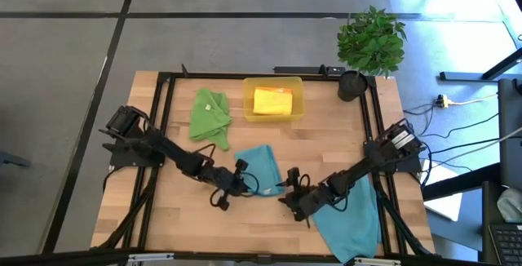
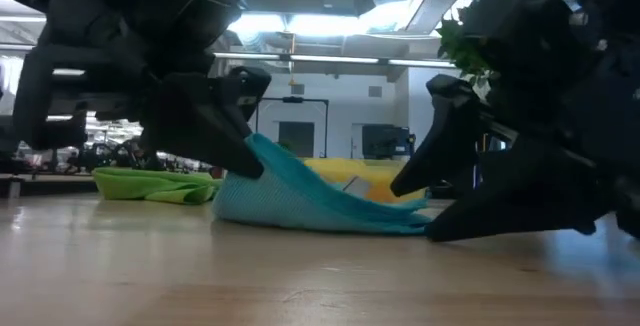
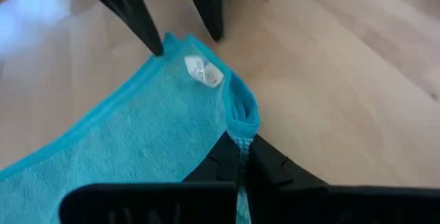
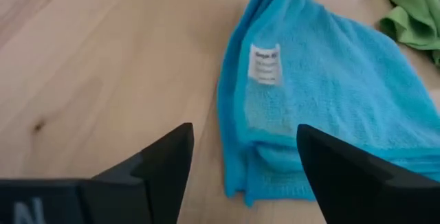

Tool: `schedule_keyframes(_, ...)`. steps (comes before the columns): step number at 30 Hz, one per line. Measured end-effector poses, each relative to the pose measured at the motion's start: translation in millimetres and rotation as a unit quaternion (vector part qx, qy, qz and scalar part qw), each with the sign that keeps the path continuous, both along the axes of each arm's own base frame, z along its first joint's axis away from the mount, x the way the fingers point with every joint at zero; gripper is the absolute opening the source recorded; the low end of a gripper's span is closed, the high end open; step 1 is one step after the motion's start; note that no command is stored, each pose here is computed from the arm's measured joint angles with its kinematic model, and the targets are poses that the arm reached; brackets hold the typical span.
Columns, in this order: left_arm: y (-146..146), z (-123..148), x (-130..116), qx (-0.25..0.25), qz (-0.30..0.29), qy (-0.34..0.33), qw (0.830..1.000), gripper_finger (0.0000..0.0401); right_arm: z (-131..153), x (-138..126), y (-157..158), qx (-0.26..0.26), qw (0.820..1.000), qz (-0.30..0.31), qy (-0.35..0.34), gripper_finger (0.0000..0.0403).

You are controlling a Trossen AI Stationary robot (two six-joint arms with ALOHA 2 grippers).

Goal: Fold microfiber towels
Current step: Fold the top blue microfiber cloth

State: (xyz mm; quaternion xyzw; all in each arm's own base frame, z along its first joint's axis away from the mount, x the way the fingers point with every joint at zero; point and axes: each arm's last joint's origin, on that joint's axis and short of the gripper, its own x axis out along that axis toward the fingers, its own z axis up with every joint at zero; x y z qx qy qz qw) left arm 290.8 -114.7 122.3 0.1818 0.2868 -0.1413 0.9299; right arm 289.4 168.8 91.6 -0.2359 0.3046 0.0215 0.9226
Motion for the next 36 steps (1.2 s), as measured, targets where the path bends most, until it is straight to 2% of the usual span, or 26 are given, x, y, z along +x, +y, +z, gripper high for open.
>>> schedule_keyframes(12,8,3,4,-0.05,0.015,-0.022,0.998,0.0,3,21,15,-0.077,0.997,-0.002,0.01,0.0261)
schedule_keyframes(18,4,11,5,-0.066,-0.002,-0.046,0.997,0.0,2,21,14,-0.086,0.996,-0.022,0.017,0.0261)
schedule_keyframes(22,7,5,-4,-0.074,0.003,-0.049,0.996,0.0,2,20,13,-0.081,0.996,-0.03,0.018,0.0258)
schedule_keyframes(28,11,-4,-22,-0.104,0.012,-0.08,0.991,0.0,1,20,13,-0.082,0.996,-0.03,0.019,0.0221)
schedule_keyframes(36,5,-10,-37,-0.111,0.023,-0.092,0.989,0.0,2,19,16,-0.081,0.996,-0.021,0.012,0.0153)
